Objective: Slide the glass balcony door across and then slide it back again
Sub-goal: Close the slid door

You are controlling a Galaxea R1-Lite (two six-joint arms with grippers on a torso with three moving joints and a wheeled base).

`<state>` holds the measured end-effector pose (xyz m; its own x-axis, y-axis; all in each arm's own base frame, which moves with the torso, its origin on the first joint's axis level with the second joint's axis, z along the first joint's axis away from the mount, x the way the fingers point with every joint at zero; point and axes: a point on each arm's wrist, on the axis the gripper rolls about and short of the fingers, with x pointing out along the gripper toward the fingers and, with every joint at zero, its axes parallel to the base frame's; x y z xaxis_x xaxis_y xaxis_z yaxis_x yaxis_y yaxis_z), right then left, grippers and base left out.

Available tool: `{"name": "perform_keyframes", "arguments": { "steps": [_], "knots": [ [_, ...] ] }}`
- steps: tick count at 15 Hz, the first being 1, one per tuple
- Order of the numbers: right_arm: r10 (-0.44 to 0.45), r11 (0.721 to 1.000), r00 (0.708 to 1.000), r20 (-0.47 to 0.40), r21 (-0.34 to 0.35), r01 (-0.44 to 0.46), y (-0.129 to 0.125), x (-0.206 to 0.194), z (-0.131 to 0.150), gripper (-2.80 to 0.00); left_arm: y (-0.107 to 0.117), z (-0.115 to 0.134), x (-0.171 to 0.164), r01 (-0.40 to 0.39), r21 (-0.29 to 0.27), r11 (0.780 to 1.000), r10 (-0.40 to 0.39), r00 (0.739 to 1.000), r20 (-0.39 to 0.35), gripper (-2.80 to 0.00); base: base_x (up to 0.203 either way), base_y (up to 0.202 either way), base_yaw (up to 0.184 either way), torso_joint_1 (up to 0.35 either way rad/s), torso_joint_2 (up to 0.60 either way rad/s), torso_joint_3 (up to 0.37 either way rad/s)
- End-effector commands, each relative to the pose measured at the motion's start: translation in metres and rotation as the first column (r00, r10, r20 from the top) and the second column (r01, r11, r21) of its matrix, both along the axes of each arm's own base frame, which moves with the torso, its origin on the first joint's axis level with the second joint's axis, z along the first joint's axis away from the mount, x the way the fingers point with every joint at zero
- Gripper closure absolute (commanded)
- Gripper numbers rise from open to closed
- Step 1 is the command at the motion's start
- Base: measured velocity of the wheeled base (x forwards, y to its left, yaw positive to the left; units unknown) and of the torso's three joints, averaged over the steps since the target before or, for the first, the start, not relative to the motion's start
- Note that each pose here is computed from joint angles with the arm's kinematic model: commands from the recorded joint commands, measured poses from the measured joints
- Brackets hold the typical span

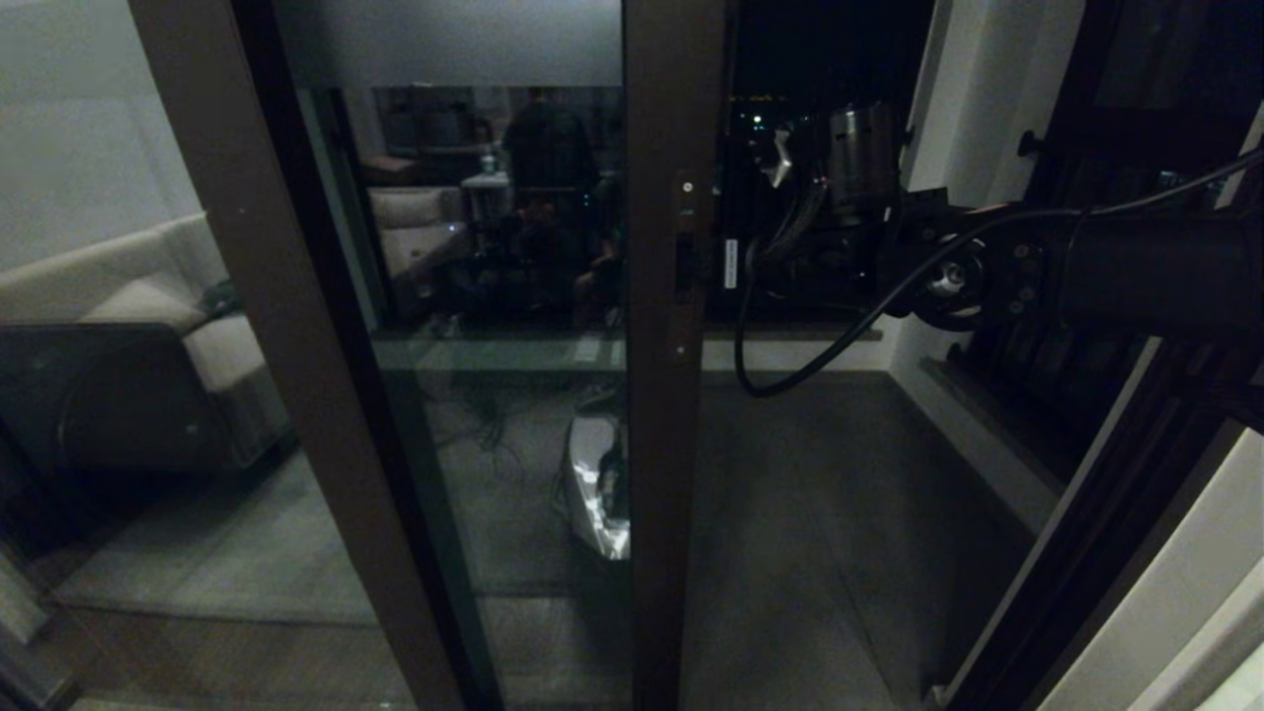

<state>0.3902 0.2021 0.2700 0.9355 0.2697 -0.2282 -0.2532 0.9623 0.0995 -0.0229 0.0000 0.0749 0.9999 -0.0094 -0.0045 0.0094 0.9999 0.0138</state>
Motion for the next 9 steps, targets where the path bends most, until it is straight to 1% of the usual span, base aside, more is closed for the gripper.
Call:
{"name": "perform_keyframes", "arguments": {
  "steps": [1, 4, 9],
  "knots": [
    [-0.032, 0.999, 0.999, -0.002, -0.007, 0.032, -0.0018, 0.0041, -0.0035, -2.80, 0.0000, 0.0000, 0.0000, 0.000, 0.000, 1.000, 0.000, 1.000, 0.000, 0.00, 0.000, 0.000, 0.000, 0.000, 0.00, 0.000],
    [-0.035, 0.999, 0.999, 0.000, -0.008, 0.035, -0.0024, 0.0045, -0.0032, -2.80, 0.0000, 0.0000, 0.0000, -0.001, 0.000, 1.000, 0.001, 1.000, 0.000, 0.00, 0.000, 0.000, 0.000, 0.000, 0.00, 0.000],
    [-0.068, 0.997, 0.998, 0.001, -0.020, 0.068, -0.0095, 0.0079, -0.0041, -2.80, 0.0000, 0.0000, 0.0000, 0.000, 0.000, 1.000, 0.000, 1.000, 0.000, 0.00, 0.000, 0.000, 0.000, 0.000, 0.00, 0.000]
  ]
}}
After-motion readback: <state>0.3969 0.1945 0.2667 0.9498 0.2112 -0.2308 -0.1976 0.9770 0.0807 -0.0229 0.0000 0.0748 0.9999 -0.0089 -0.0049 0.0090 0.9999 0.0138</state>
